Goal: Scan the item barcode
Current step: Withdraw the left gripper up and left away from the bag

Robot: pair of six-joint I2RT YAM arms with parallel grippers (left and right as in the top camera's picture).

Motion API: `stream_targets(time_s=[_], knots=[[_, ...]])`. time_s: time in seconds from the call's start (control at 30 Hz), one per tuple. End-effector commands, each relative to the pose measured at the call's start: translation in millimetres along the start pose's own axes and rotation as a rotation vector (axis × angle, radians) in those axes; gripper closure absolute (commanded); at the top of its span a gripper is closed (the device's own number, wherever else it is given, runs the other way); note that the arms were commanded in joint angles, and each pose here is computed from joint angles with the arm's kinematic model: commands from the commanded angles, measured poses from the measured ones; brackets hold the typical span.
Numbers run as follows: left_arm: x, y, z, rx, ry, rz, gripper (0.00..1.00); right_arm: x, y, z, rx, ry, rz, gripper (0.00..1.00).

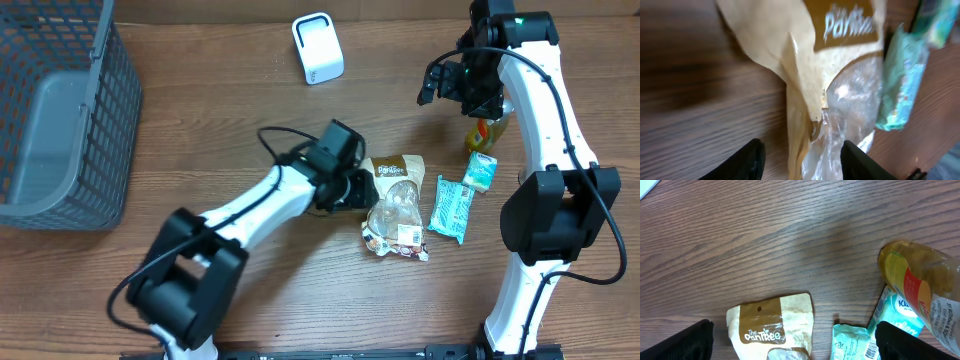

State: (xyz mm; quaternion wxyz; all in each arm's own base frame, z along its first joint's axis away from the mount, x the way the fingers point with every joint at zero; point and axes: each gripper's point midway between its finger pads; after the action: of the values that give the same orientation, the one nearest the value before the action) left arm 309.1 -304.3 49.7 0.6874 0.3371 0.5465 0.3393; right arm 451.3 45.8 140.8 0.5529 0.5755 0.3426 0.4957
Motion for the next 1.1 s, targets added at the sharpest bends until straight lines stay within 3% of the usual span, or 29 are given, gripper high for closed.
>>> stream_targets(time_s=[0.0,0.23,0.53,0.63,0.7,0.73,1.07], knots=[[-10,53,27,-0.126,-0.061,-0.043,0.48,5,14,6,-0.041,0.01,0.021,0.0],[26,125,61,-0.307,0.014,0.027,0.43,5,14,6,-0.041,0.01,0.021,0.0],[103,158,67,-0.339,0.198,0.168,0.41,5,14,6,-0.041,0.01,0.021,0.0],[122,163,63,-0.34,0.238,0.236,0.29,5,14,6,-0.041,0.01,0.021,0.0],[128,164,60,-0.334,0.25,0.268,0.14,5,14,6,-0.041,0.01,0.021,0.0],[130,164,57,-0.324,0.255,0.276,0.0,5,14,6,-0.041,0.01,0.021,0.0],[130,163,53,-0.308,0.264,0.278,0.0,5,14,6,-0.041,0.01,0.021,0.0]])
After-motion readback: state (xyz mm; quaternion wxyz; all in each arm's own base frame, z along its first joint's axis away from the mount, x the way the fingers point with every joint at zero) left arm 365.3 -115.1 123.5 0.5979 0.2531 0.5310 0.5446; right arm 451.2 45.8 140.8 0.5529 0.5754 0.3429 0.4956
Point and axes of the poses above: each gripper's point midway between its finger pads, its own y axis back along the fingers, its own x axis along the line the jaws close on, z = x × y, and after that the axes turned 5 degrees about -y, right-handed
